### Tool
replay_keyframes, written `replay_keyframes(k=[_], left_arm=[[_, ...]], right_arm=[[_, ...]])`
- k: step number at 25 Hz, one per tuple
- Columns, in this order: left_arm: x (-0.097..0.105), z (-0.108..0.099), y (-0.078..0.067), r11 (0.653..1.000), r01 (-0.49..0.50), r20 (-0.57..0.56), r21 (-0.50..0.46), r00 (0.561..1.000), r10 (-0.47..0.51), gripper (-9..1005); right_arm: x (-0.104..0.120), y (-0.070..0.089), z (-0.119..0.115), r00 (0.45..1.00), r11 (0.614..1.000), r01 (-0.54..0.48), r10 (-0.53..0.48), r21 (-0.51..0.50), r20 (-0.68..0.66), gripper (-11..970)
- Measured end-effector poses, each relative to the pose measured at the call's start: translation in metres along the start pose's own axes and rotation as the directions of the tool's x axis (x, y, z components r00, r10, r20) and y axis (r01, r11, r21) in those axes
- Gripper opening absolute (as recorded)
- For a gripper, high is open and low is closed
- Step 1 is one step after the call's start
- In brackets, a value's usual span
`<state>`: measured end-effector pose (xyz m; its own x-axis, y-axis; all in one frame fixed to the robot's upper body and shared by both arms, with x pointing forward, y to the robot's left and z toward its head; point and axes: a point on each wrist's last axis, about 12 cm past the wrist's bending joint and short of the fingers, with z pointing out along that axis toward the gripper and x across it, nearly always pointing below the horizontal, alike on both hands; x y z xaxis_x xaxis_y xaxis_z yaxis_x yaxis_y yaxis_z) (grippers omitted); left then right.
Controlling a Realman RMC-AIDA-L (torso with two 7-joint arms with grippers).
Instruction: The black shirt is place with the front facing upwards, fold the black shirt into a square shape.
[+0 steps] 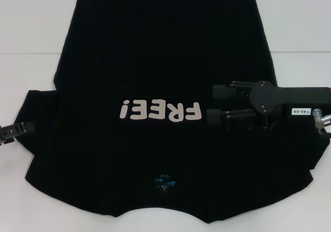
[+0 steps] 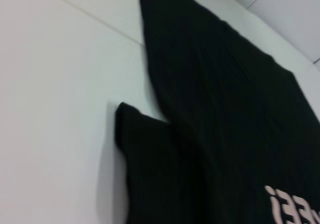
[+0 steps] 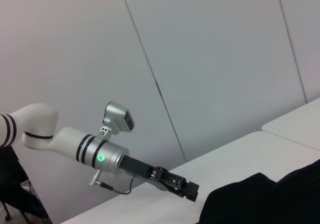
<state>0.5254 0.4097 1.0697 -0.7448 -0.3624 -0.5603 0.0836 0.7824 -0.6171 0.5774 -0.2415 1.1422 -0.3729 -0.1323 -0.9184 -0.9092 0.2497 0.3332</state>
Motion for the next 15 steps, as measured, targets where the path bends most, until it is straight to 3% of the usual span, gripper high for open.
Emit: replay_keyframes(k=[15], left_arm=[[-0.002,0.019,0.003,0.997,0.013,0.002,-0.074,1.0,-0.013,889]], right_arm=[[0.001,0.0,-0.002,1.0,1.0,-0.005,0.005,0.003,0.004,927]])
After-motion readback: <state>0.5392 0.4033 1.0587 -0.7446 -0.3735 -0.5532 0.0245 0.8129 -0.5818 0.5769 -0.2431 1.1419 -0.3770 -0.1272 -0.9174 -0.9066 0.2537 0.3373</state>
